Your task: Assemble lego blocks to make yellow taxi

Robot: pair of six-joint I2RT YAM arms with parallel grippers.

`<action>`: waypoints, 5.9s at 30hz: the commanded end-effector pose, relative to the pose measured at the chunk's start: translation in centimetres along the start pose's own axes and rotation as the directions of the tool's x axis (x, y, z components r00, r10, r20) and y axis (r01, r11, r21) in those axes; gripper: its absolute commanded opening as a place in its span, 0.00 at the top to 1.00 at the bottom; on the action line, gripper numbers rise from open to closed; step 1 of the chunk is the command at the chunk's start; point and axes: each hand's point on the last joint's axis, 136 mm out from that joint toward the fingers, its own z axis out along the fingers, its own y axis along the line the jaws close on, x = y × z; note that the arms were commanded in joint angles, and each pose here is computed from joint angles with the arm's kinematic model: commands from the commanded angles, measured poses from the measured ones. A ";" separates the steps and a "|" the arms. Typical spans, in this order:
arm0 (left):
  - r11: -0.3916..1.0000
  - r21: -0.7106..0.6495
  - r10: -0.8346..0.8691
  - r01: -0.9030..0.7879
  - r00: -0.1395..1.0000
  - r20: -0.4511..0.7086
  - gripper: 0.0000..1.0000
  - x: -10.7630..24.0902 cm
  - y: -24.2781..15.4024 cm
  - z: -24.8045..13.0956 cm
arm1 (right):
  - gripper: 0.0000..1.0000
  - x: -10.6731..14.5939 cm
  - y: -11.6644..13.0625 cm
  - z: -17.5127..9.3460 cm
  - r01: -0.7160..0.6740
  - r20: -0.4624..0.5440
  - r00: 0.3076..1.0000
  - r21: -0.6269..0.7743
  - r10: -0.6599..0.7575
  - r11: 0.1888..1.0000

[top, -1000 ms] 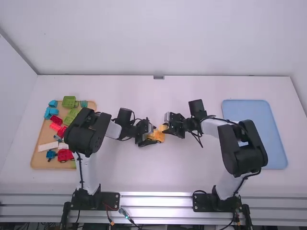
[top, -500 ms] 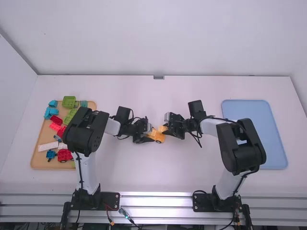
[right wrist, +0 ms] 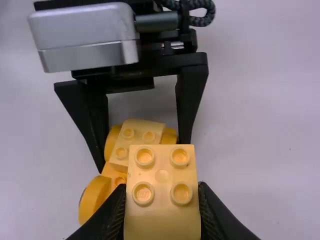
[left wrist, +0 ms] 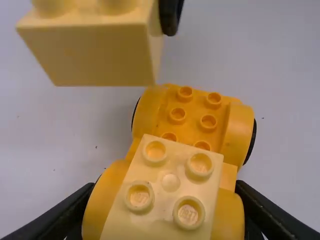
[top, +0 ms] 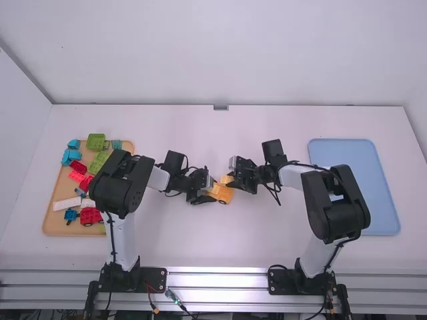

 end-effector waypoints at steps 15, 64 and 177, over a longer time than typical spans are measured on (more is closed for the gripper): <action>0.997 0.057 0.054 -0.056 0.998 0.024 0.35 -0.7 -0.2 0.2 | 0.98 0.0 0.4 0.3 -0.010 0.007 1.000 -0.020 0.010 1.000; 0.945 -0.218 -0.263 0.244 0.963 -0.062 0.56 2.1 1.3 1.0 | 0.94 3.6 -0.8 0.6 0.027 -0.092 0.995 0.024 -0.025 0.999; 0.964 -0.187 -0.216 0.189 0.967 -0.138 0.57 1.4 1.4 2.8 | 0.64 2.7 -0.2 0.4 0.014 -0.080 0.997 -0.051 -0.018 0.999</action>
